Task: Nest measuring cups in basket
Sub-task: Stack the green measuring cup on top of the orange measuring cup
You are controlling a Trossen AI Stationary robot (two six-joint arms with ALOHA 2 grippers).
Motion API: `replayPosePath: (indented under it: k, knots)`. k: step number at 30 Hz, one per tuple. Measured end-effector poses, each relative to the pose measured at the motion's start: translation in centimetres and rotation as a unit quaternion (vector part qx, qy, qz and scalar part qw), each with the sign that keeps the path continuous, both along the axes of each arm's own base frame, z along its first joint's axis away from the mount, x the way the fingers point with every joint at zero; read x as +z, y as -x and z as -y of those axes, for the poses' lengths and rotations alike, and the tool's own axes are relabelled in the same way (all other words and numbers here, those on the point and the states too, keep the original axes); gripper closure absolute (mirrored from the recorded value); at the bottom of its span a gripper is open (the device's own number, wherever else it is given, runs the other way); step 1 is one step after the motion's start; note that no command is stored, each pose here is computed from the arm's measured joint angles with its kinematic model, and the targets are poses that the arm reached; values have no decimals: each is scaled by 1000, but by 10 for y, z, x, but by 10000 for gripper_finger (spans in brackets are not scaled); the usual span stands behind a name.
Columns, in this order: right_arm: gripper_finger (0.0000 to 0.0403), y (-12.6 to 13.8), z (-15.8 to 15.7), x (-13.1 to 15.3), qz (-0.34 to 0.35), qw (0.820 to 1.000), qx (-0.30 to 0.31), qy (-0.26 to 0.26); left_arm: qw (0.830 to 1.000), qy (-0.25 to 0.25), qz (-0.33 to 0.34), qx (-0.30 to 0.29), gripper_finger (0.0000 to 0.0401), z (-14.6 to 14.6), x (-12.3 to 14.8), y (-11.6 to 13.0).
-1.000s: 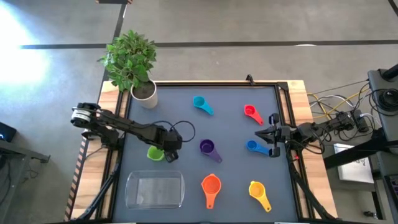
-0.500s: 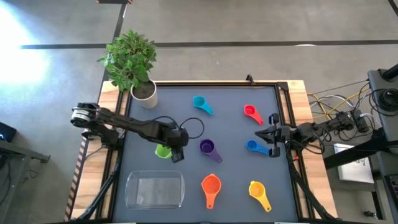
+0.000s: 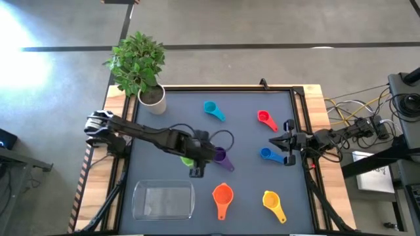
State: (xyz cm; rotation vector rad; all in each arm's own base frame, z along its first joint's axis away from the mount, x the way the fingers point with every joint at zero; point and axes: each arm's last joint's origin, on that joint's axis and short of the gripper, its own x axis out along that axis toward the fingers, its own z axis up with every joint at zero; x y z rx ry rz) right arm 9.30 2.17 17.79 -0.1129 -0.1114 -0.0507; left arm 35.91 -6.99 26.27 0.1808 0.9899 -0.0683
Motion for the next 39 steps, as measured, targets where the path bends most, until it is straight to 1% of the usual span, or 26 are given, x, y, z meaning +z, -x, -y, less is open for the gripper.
replayPosePath:
  k: [4, 9, 14, 21, 24, 27, 29, 31, 35, 37, 39]
  knots:
    - [394, 0, 0, 0, 0, 1000, 0, 0, 998, -5, 7, -69, 278, 21, 3, -26]
    - [394, 0, 0, 0, -1, 1000, 0, 0, 989, -19, 6, -148, 279, 51, 0, -55]
    - [394, 0, 0, -1, -3, 1000, 0, 1, 980, -16, -5, -199, 279, 75, -7, -77]
    - [394, 0, 0, -1, -3, 1000, 0, 1, 965, -24, 16, -260, 279, 109, -7, -103]
    - [394, 0, 0, -1, -3, 1000, 0, 1, 960, -30, 9, -278, 279, 122, -11, -111]
    - [394, 0, 0, -1, -4, 1000, 0, 1, 953, -18, 6, -303, 280, 134, -18, -117]
    - [394, 0, 0, -1, -3, 1000, 0, 1, 946, -14, 20, -322, 280, 140, -24, -119]
    - [394, 0, 0, -1, -4, 1000, 0, 1, 944, -12, 9, -330, 280, 141, -32, -118]
    - [394, 0, 0, -2, -9, 1000, 0, 3, 944, -14, -9, -329, 280, 140, -40, -116]
    - [394, -1, 0, -2, -10, 1000, 0, 4, 942, -21, -14, -335, 280, 140, -44, -115]
    - [394, -1, 0, -2, -11, 1000, 0, 4, 940, -38, -18, -337, 280, 141, -48, -114]
